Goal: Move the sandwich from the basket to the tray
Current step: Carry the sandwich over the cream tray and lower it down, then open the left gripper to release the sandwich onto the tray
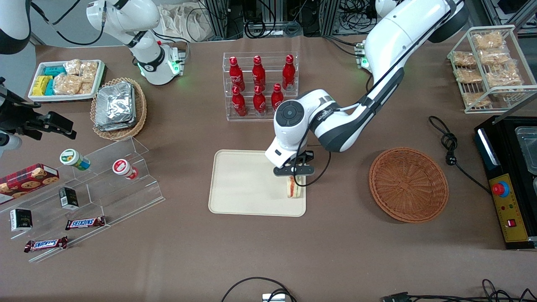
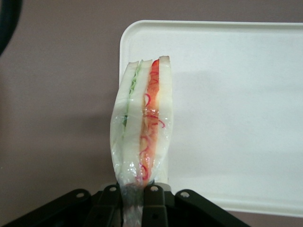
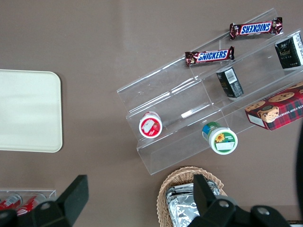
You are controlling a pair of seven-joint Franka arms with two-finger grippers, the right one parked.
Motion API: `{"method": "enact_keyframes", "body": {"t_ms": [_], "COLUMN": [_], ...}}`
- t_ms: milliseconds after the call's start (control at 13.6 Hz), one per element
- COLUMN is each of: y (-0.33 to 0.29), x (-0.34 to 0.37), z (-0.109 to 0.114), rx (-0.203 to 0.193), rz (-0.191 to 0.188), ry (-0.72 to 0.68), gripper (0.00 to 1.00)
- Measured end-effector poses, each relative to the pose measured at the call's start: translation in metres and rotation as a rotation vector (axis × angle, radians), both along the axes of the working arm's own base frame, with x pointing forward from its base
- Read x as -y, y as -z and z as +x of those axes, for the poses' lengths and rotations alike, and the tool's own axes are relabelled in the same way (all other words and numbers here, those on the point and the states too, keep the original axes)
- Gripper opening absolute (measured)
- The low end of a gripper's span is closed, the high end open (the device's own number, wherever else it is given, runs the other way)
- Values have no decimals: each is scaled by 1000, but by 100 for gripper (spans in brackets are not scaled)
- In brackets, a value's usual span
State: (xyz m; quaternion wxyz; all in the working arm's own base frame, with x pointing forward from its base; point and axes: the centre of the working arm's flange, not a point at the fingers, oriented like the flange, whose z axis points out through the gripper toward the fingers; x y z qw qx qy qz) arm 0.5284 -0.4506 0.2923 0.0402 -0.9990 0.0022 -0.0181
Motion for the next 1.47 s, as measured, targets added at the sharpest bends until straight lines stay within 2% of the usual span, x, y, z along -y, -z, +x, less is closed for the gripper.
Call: {"method": "enact_keyframes", "body": {"t_ms": [220,587,661,1248,1468], "y": [30,52,52,45,7], "x": [-5,-9,-8,-6,-7], "z": [2,4,4,7,19], "rx": [18,25,27,51,111], "rz": [-17,-14,-14,-35,-62], "ry": [1,-10,-15,-104,-119], "gripper": [15,15,18,99,100]}}
